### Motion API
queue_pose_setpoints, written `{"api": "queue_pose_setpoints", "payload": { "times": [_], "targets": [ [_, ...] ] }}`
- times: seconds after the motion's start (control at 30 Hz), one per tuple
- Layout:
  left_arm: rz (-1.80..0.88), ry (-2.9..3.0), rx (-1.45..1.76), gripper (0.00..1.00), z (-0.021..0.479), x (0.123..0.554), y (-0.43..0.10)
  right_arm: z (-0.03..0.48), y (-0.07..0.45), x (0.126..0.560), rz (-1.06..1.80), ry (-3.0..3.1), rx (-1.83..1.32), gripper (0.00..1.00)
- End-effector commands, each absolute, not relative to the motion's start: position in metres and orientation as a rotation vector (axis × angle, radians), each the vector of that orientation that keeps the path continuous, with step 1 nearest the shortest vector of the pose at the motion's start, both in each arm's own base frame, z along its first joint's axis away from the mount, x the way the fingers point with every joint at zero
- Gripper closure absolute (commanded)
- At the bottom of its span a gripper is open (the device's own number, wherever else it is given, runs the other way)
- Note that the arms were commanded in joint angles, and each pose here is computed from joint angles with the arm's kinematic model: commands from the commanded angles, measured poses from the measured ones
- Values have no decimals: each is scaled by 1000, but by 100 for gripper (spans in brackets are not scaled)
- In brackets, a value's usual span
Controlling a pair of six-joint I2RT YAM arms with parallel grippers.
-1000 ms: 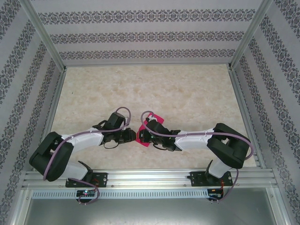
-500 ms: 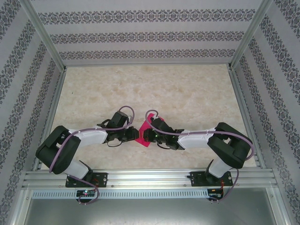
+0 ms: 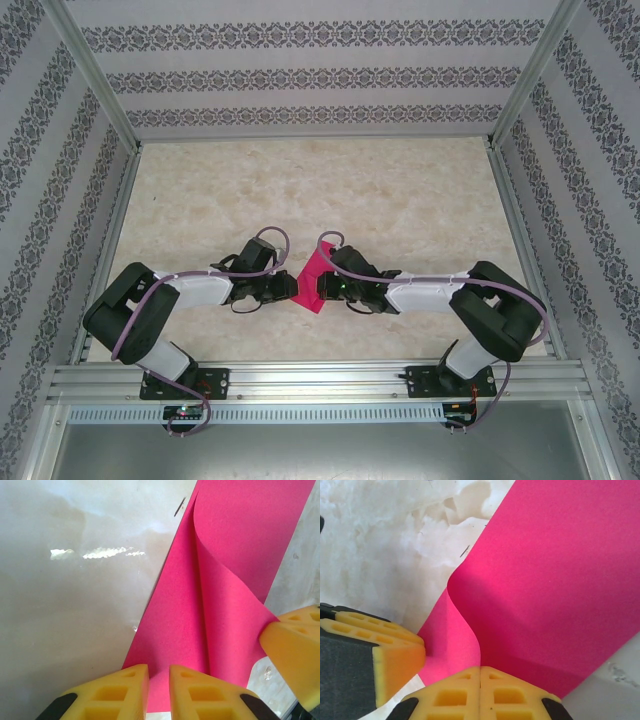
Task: Fold a paper plane with a square sheet of paper (pick it up from the middle)
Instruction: Fold the triangle a second time at the center of the table.
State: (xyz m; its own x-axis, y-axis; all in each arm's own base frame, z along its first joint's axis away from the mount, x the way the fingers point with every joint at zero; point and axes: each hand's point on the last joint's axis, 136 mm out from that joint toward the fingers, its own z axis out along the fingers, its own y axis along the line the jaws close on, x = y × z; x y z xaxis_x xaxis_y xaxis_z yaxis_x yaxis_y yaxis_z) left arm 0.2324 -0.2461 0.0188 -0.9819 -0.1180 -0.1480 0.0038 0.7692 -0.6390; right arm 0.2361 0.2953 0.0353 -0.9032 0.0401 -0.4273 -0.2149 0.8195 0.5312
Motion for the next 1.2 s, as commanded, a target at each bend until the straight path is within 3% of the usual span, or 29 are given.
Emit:
{"api": "queue_pose_setpoints", "payload": {
  "times": [0.0,0.5,1.17],
  "targets": [
    [-937,2823,-65,79,7,226,-242,40,295,237,823,2562,-234,97],
    [-904,2839,-45,79,10,227,-241,36,299,245,802,2555,-427,97],
    [-882,2857,-36,79,6,225,-239,20,289,250,734,2595,-429,96]
  ]
}}
